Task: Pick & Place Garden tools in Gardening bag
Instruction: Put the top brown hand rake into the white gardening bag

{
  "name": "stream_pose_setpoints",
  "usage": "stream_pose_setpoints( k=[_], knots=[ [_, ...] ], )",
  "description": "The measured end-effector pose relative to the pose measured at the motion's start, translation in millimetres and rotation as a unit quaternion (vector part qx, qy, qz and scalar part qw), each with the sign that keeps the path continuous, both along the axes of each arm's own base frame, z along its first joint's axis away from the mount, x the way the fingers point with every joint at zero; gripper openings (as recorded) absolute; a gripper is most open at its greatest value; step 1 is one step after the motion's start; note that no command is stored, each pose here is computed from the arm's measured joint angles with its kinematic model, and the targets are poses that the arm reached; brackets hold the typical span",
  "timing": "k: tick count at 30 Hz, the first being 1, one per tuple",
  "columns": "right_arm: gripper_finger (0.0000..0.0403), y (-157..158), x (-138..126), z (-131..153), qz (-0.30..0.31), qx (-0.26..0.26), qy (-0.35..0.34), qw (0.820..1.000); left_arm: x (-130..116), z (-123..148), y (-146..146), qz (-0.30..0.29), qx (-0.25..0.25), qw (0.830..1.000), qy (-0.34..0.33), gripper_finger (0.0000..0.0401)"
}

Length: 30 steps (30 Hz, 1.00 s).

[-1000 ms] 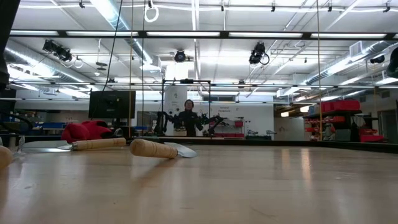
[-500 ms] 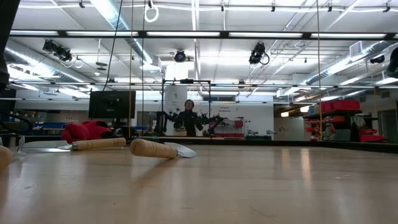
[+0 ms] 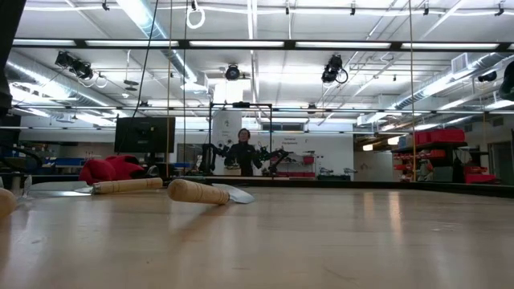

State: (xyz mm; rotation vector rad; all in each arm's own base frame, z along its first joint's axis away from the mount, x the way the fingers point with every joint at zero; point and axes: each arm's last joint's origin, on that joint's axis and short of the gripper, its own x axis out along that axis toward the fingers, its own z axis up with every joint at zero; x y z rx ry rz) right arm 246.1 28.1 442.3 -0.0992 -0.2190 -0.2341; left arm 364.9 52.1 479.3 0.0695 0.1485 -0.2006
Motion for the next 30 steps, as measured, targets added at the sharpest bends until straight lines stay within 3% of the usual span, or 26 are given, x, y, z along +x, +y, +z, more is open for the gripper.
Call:
stream_pose_setpoints(
  k=[13, 30],
  knots=[
    [0.0277, -3, 14, -4, 0.011, -0.009, -0.009, 1.000, 0, 0, 0, 0.001, 0.001, 1.000, 0.001, 0.0080],
    [0.0166, -3, 13, -4, 0.011, -0.009, -0.011, 1.000, 0, -3, 1, 0.010, 0.000, 1.000, 0.014, 0.0080]
  ],
)
